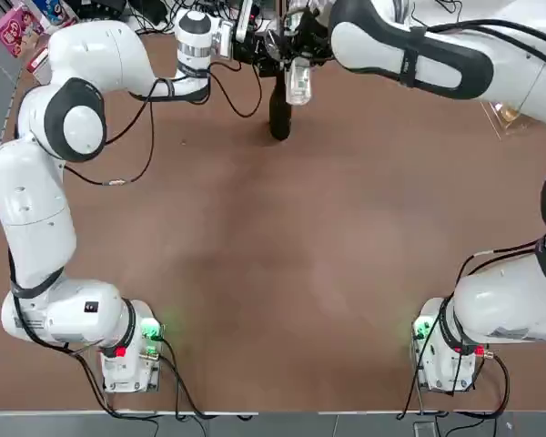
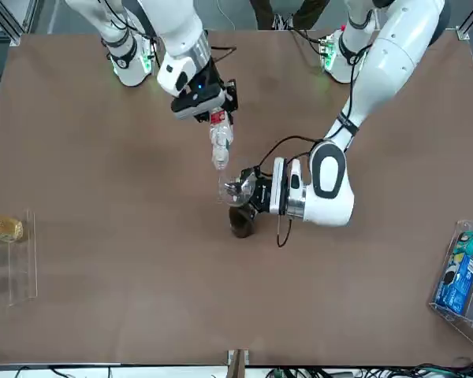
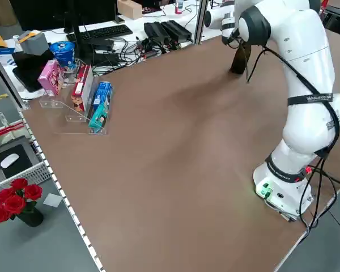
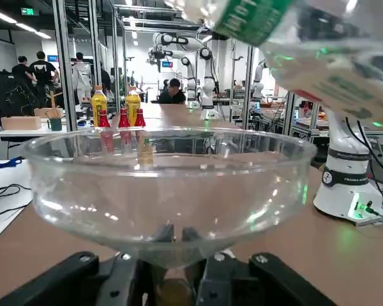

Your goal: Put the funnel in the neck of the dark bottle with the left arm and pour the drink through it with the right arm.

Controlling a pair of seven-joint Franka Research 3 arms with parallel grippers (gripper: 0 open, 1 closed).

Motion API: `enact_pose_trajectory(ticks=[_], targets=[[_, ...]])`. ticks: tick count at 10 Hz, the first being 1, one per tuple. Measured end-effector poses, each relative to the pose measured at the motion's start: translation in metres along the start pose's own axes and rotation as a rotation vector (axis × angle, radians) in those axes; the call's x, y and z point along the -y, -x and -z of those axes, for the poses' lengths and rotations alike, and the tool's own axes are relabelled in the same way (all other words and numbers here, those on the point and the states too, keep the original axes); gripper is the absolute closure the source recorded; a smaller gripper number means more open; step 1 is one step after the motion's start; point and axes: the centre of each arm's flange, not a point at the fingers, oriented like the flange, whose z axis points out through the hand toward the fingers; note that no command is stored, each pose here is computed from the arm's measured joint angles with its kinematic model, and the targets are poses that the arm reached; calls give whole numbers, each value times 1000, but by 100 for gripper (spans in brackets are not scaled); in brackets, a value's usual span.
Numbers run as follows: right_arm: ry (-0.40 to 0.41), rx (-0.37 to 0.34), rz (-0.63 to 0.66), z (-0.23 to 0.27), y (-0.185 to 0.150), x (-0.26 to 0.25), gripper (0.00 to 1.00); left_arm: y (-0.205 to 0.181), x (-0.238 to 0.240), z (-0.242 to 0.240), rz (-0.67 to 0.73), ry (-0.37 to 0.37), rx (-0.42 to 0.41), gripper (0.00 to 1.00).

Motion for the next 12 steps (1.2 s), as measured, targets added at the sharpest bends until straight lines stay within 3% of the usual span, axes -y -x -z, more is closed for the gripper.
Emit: enact_pose_trajectory(ticks=[4, 8, 12], targets=[[6, 65, -80, -2, 20, 21, 48, 0, 0, 0, 0, 0, 0, 85], [-27, 141, -138, -21, 9, 24, 48, 0, 0, 1, 0, -1, 0, 85], [-58, 172, -206, -26, -1, 29, 48, 0, 1, 2, 0, -2, 0, 87]])
